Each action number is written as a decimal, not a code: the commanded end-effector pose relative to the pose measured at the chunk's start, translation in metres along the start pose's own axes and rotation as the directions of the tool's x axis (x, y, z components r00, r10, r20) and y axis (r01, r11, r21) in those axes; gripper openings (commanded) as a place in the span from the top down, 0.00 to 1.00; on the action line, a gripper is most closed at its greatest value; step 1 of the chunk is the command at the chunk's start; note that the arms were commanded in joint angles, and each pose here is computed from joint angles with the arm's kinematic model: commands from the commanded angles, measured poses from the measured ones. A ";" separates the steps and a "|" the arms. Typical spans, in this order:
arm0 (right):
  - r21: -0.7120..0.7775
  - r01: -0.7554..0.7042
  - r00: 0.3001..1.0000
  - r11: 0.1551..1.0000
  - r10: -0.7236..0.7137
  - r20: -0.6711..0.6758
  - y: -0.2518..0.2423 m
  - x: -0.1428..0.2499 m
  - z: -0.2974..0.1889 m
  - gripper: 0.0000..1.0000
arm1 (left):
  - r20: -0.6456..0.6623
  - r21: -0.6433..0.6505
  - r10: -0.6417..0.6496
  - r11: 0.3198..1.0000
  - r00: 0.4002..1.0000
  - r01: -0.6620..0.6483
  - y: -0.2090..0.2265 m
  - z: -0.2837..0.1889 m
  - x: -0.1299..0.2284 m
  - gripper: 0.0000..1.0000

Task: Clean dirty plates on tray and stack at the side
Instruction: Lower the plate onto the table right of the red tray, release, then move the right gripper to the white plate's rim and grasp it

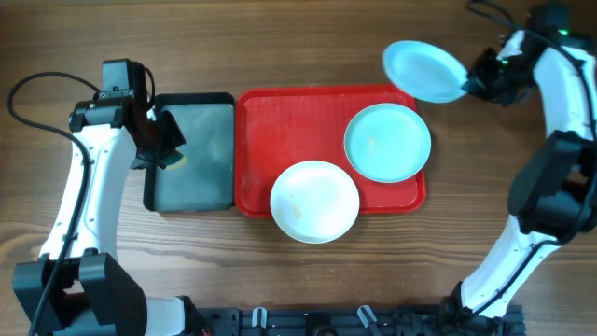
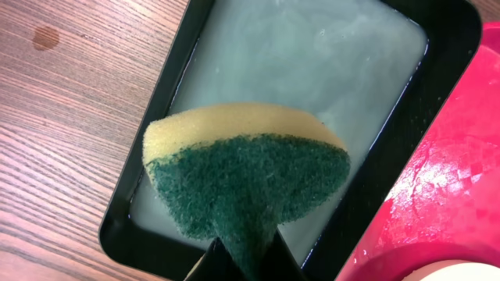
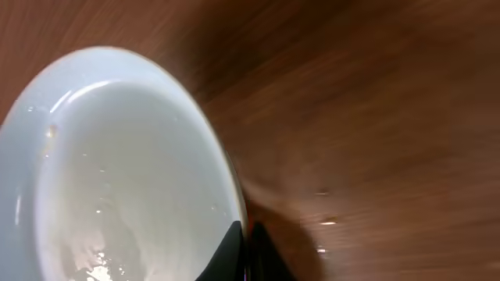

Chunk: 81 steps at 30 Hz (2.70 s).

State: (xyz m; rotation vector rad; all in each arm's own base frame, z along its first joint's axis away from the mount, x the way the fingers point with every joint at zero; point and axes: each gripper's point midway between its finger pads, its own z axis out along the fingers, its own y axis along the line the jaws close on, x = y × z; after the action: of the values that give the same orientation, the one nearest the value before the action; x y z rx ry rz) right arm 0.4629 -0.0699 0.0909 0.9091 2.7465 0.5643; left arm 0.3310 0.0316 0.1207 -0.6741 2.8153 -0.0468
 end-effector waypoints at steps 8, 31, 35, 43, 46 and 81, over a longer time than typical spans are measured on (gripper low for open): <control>0.366 -0.142 0.990 0.920 0.122 0.077 -0.092 0.000 -0.045 0.95 | 0.005 -0.005 0.004 1.000 1.000 -0.004 0.002 0.001 -0.001 0.96; 0.508 -0.059 0.993 0.859 0.102 -0.058 -0.136 0.041 -0.018 0.92 | 0.008 0.015 0.004 1.000 1.000 -0.004 -0.002 0.001 -0.002 0.95; 0.510 -0.038 0.993 0.859 0.091 -0.080 -0.136 0.044 -0.019 0.82 | 0.013 0.017 0.005 1.000 1.000 -0.005 -0.002 0.001 -0.003 0.94; 0.106 0.087 0.965 0.991 -0.057 -0.257 -0.071 0.069 -0.002 0.35 | 0.013 0.017 0.005 1.000 1.000 -0.005 -0.002 0.001 -0.003 0.95; -0.159 0.028 0.939 0.987 -0.080 -0.334 -0.026 0.089 -0.009 0.35 | 0.017 0.019 0.005 1.000 1.000 -0.005 -0.002 0.001 -0.004 0.95; 0.178 0.854 0.513 0.489 -0.732 -0.449 0.087 0.291 0.030 0.63 | 0.016 0.018 0.005 1.000 1.000 -0.005 -0.002 0.001 -0.004 0.94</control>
State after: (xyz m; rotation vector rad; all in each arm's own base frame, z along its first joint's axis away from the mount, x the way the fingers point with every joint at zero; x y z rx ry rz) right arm 0.2979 0.1941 0.1053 -0.6001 3.1222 0.0783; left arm 0.3363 0.0314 0.1221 -0.6684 2.7946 -0.0569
